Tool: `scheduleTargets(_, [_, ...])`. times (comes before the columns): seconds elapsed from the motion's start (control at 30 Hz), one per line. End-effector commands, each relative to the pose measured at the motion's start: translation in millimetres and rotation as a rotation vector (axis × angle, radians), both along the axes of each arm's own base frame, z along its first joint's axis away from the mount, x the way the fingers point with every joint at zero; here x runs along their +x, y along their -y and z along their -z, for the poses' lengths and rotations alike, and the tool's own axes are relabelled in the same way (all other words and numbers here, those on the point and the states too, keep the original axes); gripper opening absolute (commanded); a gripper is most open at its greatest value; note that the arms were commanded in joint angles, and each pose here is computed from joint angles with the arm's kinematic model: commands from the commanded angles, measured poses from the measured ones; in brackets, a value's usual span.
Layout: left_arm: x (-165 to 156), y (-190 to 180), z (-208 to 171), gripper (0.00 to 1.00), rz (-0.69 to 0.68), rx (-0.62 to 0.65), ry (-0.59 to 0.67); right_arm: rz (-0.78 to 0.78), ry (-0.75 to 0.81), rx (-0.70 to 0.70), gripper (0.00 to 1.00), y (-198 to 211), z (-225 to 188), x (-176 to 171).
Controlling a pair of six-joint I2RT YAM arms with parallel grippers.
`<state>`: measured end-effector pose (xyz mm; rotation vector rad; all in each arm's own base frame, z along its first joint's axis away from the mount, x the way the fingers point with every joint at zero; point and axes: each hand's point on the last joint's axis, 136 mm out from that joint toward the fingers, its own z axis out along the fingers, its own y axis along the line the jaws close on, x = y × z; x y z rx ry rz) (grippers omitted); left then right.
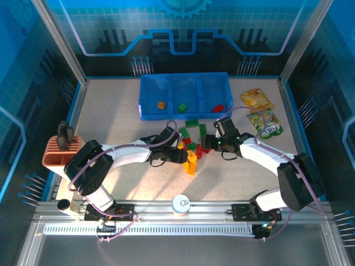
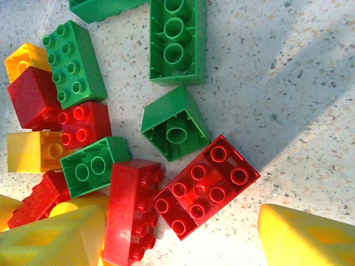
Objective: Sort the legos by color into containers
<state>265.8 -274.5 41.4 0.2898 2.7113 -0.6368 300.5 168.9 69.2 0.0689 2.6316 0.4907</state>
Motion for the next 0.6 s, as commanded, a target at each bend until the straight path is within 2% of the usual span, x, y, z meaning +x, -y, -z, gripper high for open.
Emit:
scheduleTargets(0.0, [-6,-9,-8,0.59,0.012,0.026,0.018,0.006,0.007,0.024,0.73,-7,-6,7])
scheduleTargets(0.1, [1,-14,-9,0.60,0.019,0.079,0.042,0.008,0.002,0.033,0.73,-8,-4,7])
scheduleTargets(0.3, [2,-5,-8,0.59,0.047,0.079,0.009,0.017,0.002,0.030,0.73,-3,-2,1])
scheduleTargets(0.57, [-21,-10,-13,0.71,-0.054,0.053,-0.054,0.036,0.001,0.031,0.72,4,2,-5])
